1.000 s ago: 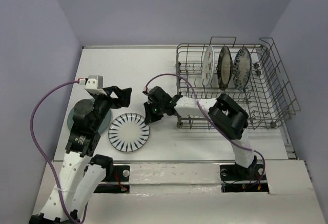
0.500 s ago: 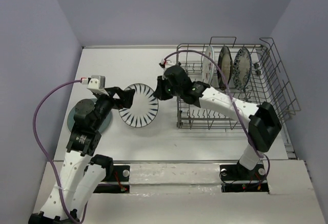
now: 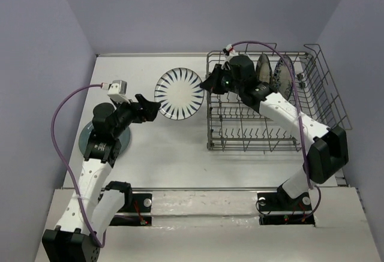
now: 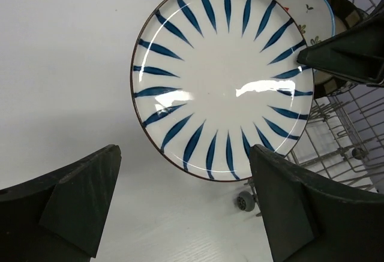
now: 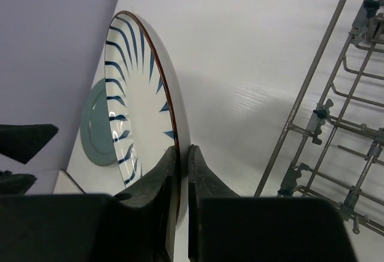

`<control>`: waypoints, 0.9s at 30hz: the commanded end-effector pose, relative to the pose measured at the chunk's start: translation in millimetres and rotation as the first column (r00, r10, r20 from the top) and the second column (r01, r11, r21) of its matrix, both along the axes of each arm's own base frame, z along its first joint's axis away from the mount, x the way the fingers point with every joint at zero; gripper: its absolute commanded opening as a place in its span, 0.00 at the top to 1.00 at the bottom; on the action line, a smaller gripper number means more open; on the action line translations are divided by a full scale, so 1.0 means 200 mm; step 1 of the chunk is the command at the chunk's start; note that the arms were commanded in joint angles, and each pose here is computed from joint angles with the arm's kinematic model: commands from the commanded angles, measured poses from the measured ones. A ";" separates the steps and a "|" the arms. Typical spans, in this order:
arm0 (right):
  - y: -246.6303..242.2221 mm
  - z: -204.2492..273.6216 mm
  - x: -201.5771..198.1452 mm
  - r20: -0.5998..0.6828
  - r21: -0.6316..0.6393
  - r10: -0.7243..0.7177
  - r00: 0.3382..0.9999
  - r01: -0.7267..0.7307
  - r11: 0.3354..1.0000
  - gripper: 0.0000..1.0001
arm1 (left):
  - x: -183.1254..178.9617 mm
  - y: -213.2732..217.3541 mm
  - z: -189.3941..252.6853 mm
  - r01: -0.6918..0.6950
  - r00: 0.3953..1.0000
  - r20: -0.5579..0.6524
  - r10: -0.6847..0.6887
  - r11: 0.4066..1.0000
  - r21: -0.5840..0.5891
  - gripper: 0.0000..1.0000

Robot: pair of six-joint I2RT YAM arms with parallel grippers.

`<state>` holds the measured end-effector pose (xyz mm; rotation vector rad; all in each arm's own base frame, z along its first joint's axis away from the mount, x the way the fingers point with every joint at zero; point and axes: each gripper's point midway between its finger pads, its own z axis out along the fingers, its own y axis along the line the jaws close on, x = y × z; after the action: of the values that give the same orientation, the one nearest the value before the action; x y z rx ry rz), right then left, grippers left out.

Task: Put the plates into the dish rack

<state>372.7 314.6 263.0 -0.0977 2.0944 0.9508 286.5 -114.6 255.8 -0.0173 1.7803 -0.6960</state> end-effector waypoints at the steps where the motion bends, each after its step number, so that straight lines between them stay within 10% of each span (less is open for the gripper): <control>1: 0.07 0.53 -0.12 0.210 0.265 0.088 0.974 -0.143 0.954 0.93 | 0.02 -0.05 0.01 0.092 0.996 0.006 -0.092 0.991 -0.092 0.01; 14: 0.10 0.53 -0.25 0.201 0.362 0.189 0.961 -0.252 0.898 0.93 | 0.00 -0.18 -0.02 0.249 0.967 -0.003 -0.256 0.942 -0.224 0.05; 21: 0.13 0.38 -0.27 0.155 0.391 0.240 0.958 -0.282 0.876 0.93 | -0.05 -0.23 -0.02 0.331 0.940 0.013 -0.340 0.905 -0.267 0.80; 27: 0.15 0.29 -0.31 0.147 0.380 0.300 0.943 -0.334 0.863 0.90 | -0.06 -0.23 0.01 0.348 0.936 0.042 -0.350 0.900 -0.261 0.95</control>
<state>337.6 319.7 248.2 -0.1049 2.0418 1.2707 283.3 -152.0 243.1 -0.0240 1.7785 -1.1759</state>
